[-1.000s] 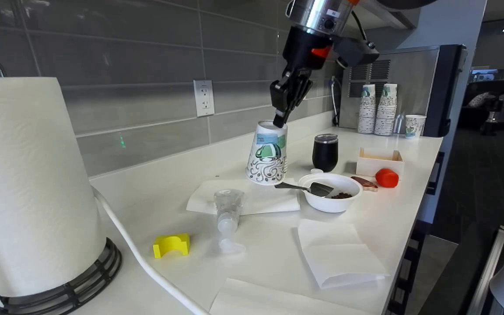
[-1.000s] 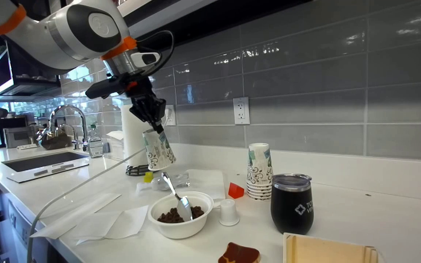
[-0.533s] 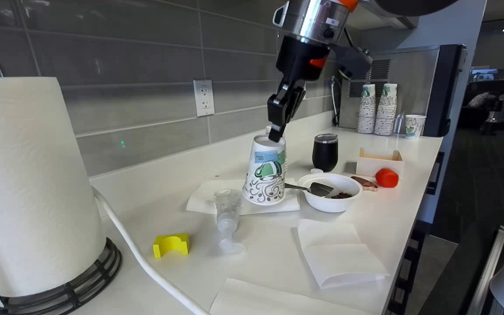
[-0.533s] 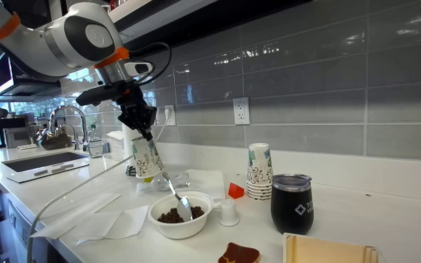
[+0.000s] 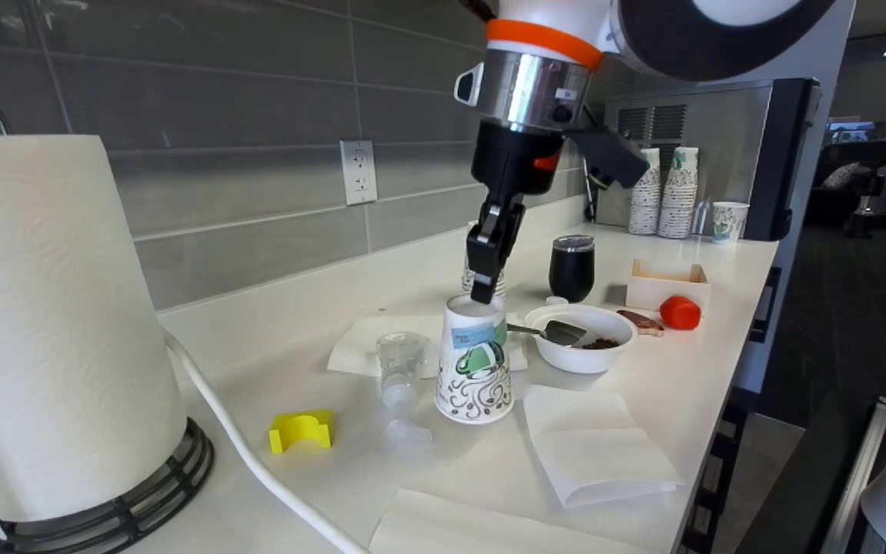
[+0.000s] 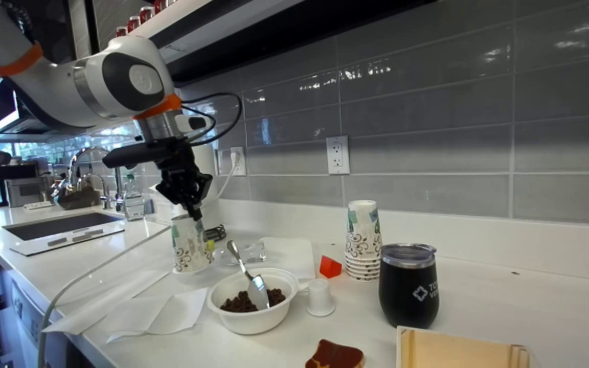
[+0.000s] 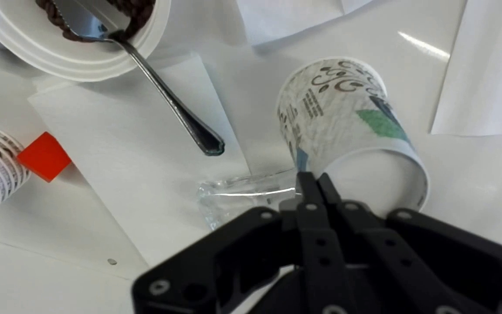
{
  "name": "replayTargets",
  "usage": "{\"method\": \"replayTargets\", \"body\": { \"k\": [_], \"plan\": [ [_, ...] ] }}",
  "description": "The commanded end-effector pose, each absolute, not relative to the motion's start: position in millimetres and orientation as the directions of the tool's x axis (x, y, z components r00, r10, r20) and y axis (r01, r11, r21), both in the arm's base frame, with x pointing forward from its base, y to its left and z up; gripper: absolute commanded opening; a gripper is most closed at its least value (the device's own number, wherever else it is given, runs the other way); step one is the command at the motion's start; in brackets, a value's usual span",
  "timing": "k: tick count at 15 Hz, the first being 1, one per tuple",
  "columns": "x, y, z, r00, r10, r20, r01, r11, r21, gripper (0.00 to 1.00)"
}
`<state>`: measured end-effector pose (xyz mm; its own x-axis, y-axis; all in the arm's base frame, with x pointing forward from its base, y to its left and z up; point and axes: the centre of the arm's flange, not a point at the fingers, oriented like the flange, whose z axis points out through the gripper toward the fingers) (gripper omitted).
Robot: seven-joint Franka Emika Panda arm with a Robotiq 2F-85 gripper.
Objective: Remove one cup from the stack and put it on the left side of the counter.
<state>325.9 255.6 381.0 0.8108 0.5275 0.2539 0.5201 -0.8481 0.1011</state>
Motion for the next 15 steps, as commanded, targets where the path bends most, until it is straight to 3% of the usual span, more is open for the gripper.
{"method": "replayTargets", "body": {
  "k": [1,4,5,6,15],
  "plan": [
    [340.9,268.4,367.3,0.797,0.558,0.232,0.559,-0.826,0.069,0.01],
    [347.0,270.3,358.0,0.795,0.567,0.215,0.568,-0.821,0.064,0.01],
    [348.3,271.4,356.2,0.795,0.569,0.21,0.568,-0.82,0.071,0.11],
    [349.4,271.9,354.9,0.794,0.571,0.206,0.571,-0.818,0.066,0.29],
    [353.7,275.5,352.4,0.785,0.59,0.192,0.589,-0.805,0.066,0.95]
  ]
}}
